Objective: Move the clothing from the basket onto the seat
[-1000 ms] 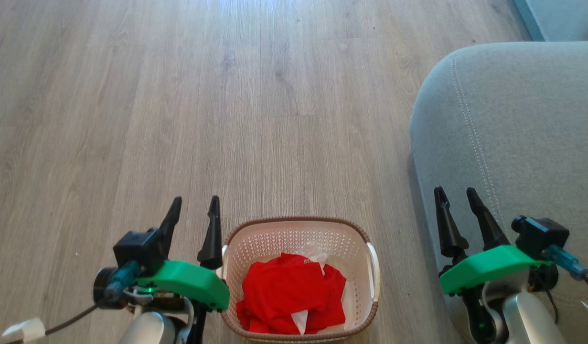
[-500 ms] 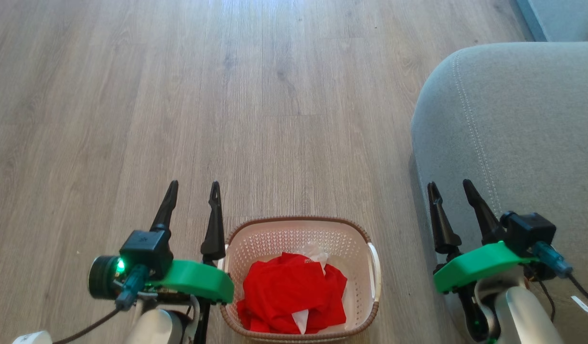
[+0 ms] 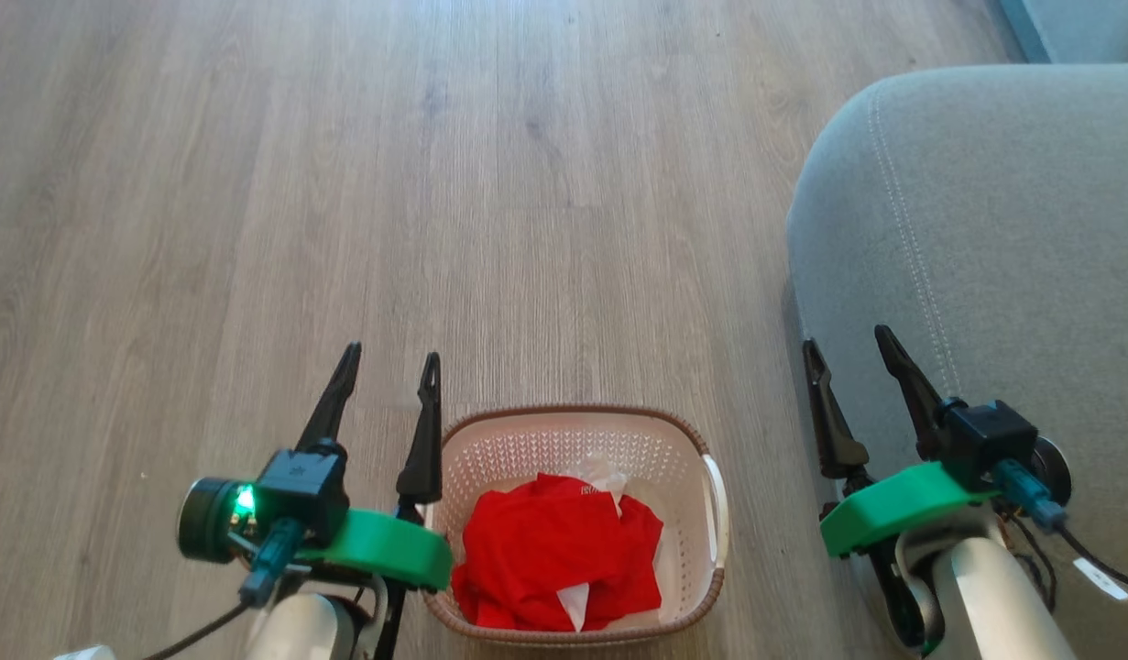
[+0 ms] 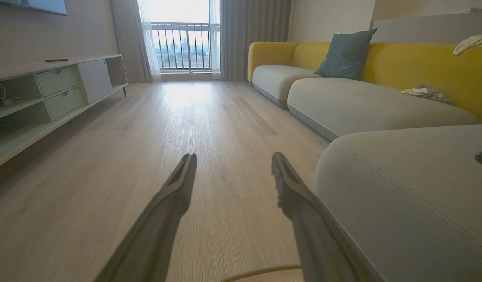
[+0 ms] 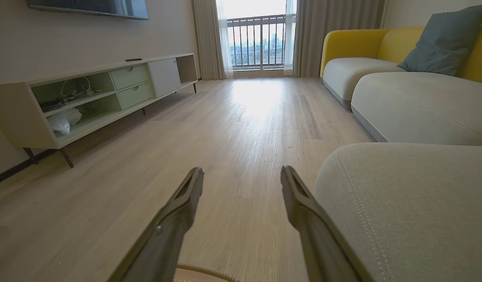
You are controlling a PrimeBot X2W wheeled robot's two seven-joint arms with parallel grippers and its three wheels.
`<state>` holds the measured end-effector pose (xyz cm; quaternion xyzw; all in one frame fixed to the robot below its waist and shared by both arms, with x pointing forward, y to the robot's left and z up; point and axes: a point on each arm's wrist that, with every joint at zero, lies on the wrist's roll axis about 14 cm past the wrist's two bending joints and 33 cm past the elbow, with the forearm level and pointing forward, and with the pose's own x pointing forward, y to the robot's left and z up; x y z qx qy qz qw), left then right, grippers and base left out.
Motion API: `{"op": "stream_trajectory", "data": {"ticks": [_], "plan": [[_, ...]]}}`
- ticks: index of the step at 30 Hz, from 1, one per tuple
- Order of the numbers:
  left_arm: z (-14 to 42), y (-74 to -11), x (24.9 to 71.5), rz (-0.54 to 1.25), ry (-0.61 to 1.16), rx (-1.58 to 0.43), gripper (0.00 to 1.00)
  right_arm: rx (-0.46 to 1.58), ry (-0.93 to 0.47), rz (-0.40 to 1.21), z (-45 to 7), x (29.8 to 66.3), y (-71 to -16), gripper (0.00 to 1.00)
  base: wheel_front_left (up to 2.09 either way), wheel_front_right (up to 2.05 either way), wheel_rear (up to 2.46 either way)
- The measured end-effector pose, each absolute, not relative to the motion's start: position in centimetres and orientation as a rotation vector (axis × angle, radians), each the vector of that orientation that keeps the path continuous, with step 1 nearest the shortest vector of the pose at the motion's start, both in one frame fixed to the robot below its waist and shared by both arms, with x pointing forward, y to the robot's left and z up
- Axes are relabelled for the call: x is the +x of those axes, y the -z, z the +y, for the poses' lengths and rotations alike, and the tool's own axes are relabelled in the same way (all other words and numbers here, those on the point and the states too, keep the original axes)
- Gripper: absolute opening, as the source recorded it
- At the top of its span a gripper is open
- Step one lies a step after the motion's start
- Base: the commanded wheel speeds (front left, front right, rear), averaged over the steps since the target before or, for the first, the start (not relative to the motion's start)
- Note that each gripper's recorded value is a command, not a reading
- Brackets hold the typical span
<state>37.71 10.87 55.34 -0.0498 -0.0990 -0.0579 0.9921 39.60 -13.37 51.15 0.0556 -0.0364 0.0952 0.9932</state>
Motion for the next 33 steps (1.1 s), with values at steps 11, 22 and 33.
{"op": "stream_trajectory", "data": {"ticks": [11,22,33], "plan": [[8.7,-47.7,38.2,0.02,0.246,-0.06,1.0,0.058,-0.147,0.009,-15.0,40.7,-47.9,1.0,0.0,0.0,0.0],[5.7,-39.6,40.6,0.252,0.38,-0.035,1.0,0.037,-0.101,0.143,-16.7,42.4,-42.8,1.0,0.0,0.0,0.0],[3.3,-28.7,42.1,0.535,0.524,0.053,1.0,0.009,-0.109,0.191,-16.8,45.0,-39.2,1.0,0.0,0.0,0.0]]}}
